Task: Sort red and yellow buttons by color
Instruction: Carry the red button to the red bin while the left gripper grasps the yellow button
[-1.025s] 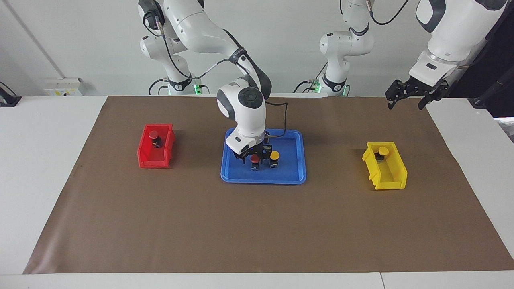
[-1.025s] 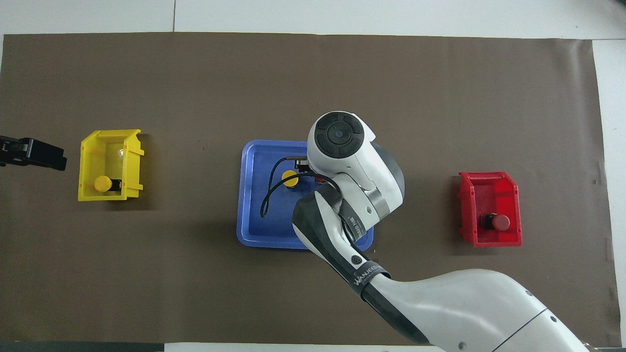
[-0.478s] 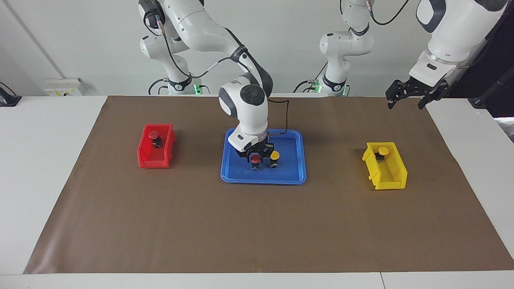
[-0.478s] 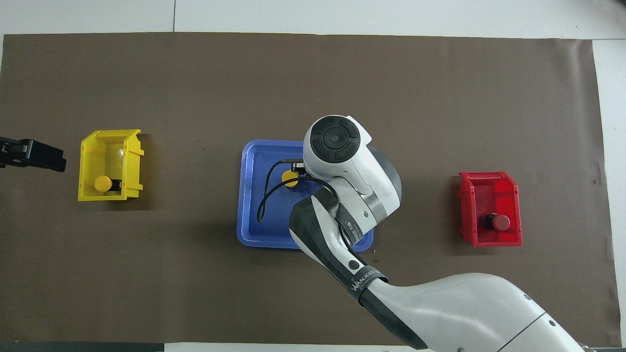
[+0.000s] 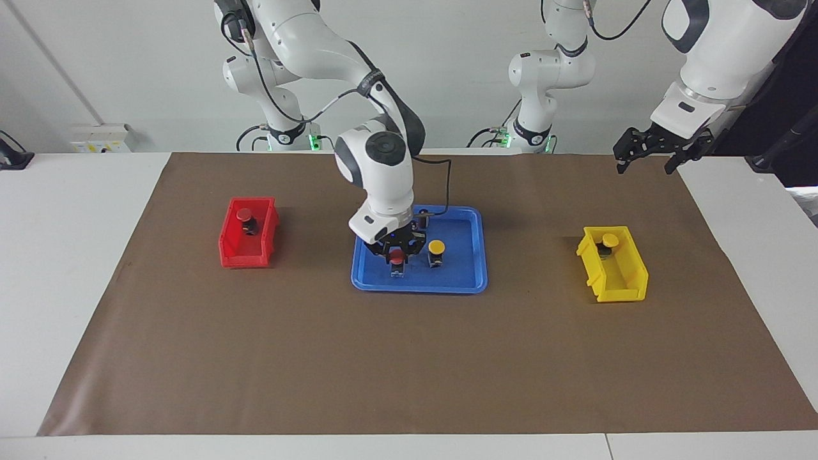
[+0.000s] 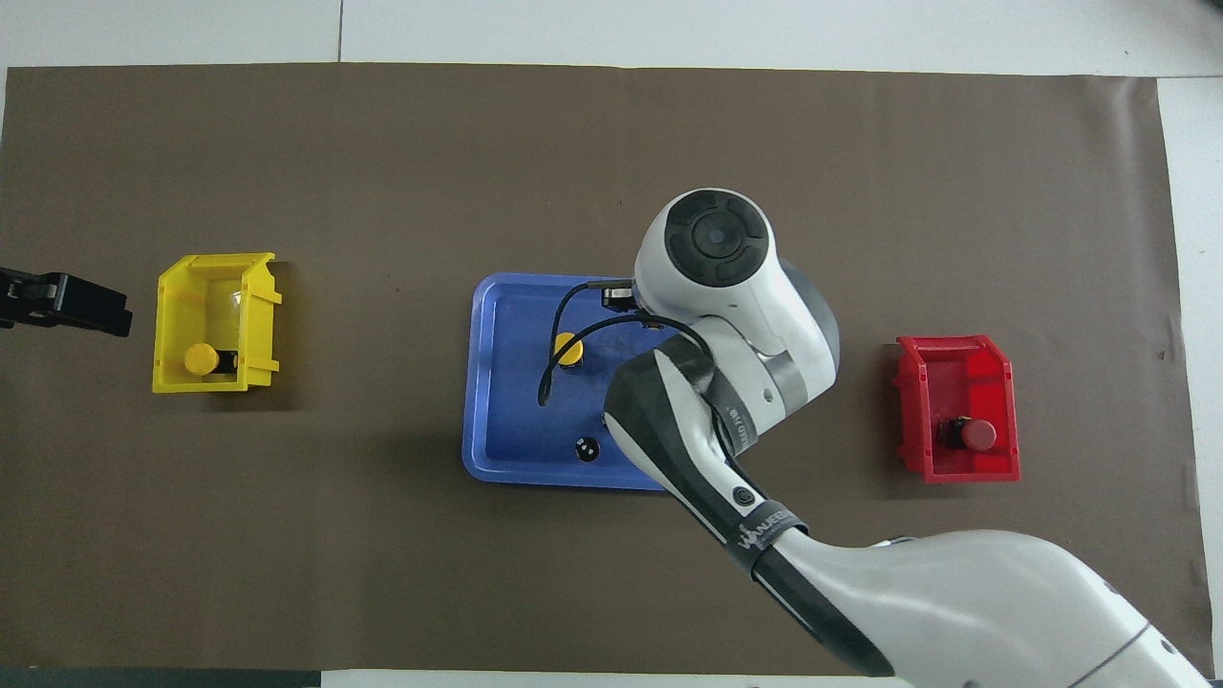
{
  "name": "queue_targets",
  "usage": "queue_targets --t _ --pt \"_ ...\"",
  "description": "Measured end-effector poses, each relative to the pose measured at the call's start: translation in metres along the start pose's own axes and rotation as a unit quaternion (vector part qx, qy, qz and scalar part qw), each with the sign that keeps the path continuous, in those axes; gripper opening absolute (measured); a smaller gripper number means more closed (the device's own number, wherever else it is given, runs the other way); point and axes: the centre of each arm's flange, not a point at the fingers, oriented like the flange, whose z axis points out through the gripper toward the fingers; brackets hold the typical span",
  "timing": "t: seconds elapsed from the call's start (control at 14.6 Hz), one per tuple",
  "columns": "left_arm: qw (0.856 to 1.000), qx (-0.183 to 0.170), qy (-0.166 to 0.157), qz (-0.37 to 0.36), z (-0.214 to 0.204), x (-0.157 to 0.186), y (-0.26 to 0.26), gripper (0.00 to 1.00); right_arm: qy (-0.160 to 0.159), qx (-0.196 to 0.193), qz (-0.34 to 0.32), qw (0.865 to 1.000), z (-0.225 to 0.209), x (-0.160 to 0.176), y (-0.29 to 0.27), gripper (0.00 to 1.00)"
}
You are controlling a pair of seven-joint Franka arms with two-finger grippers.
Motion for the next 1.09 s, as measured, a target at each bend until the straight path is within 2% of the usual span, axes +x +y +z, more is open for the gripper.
queue_targets --t 0.14,0.21,0.34,0.48,0.68,0.89,1.09 --pt "1.0 -0.004 0.016 -0.015 0.014 0.003 0.032 1.0 -0.007 0.008 -0.015 1.0 -0.068 0.013 0.085 0.41" --pt "0.999 -0.008 0.028 -0.033 0.024 0.005 0.065 1.0 -0.007 0.008 -0.02 1.0 -0.097 0.01 0.131 0.41" --pt "0.997 -0.012 0.039 -0.061 0.043 0.0 0.15 1.0 -0.006 0.006 -0.029 1.0 -0.122 -0.011 0.209 0.41" --pt "0.995 -0.018 0.045 -0.082 0.061 -0.007 0.218 1.0 -0.013 0.0 -0.043 0.999 -0.107 -0.036 0.262 0.41" --pt "0.992 -0.021 0.038 -0.117 0.104 -0.008 0.287 1.0 -0.014 -0.004 -0.065 0.998 -0.066 -0.056 0.314 0.41" --pt "0.985 -0.028 0.036 -0.166 0.159 0.002 0.331 1.0 -0.014 -0.005 -0.067 0.998 -0.047 -0.063 0.325 0.41" --pt "0.981 -0.036 0.039 -0.184 0.194 0.005 0.36 1.0 -0.011 -0.006 -0.07 0.997 -0.032 -0.068 0.322 0.41"
